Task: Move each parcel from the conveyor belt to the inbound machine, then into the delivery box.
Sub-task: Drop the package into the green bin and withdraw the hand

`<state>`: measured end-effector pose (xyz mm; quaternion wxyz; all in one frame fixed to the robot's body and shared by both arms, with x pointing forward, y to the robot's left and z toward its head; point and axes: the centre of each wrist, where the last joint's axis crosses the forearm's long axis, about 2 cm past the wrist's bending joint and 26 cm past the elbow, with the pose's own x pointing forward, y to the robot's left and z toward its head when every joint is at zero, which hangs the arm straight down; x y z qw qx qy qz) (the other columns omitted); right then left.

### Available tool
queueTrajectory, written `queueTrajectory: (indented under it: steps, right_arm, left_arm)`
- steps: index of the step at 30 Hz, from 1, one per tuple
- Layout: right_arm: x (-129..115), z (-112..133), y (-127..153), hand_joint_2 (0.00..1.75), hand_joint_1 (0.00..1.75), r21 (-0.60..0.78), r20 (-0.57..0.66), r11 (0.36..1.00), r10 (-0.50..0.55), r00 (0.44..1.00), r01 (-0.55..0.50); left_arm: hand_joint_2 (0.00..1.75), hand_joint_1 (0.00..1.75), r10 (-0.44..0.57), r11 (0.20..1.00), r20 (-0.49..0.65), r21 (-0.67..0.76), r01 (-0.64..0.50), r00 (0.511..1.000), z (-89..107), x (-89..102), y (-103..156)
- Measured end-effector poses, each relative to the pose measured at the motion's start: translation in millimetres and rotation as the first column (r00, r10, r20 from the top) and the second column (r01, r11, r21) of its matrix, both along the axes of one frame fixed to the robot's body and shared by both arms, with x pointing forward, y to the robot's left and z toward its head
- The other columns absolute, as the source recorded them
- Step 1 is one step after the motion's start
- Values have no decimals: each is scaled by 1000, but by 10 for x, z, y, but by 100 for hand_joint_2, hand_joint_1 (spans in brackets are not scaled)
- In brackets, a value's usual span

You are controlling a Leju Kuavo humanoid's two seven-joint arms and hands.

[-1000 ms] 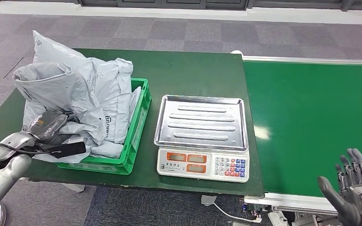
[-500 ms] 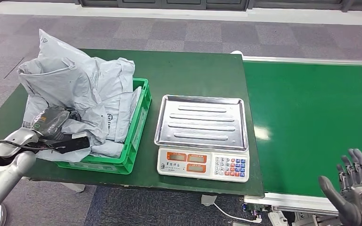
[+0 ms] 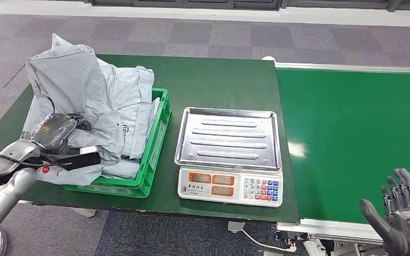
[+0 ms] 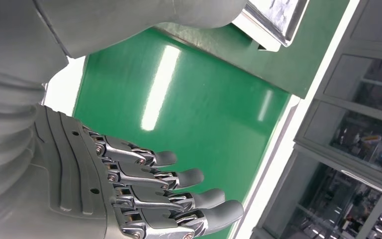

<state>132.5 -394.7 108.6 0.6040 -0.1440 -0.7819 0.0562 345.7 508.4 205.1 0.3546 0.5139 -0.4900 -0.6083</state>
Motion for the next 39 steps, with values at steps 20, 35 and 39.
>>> queueTrajectory:
  steps: [20, 35, 39]
  right_arm:
    - [95, 4, 50, 175, 0, 8, 17, 1000, 6, 1000, -6]
    - [291, -48, 150, 175, 0, 38, 26, 998, 40, 999, -41]
    - [303, -54, 147, 175, 0, 43, 25, 998, 40, 999, -41]
  left_arm:
    - [175, 0, -9, 990, 151, -136, 30, 988, 951, 213, 145]
    - [175, 0, 1, 977, 326, -201, 68, 945, 1704, 204, 199]
    - [175, 0, 2, 979, 340, -193, 67, 940, 1762, 175, 218]
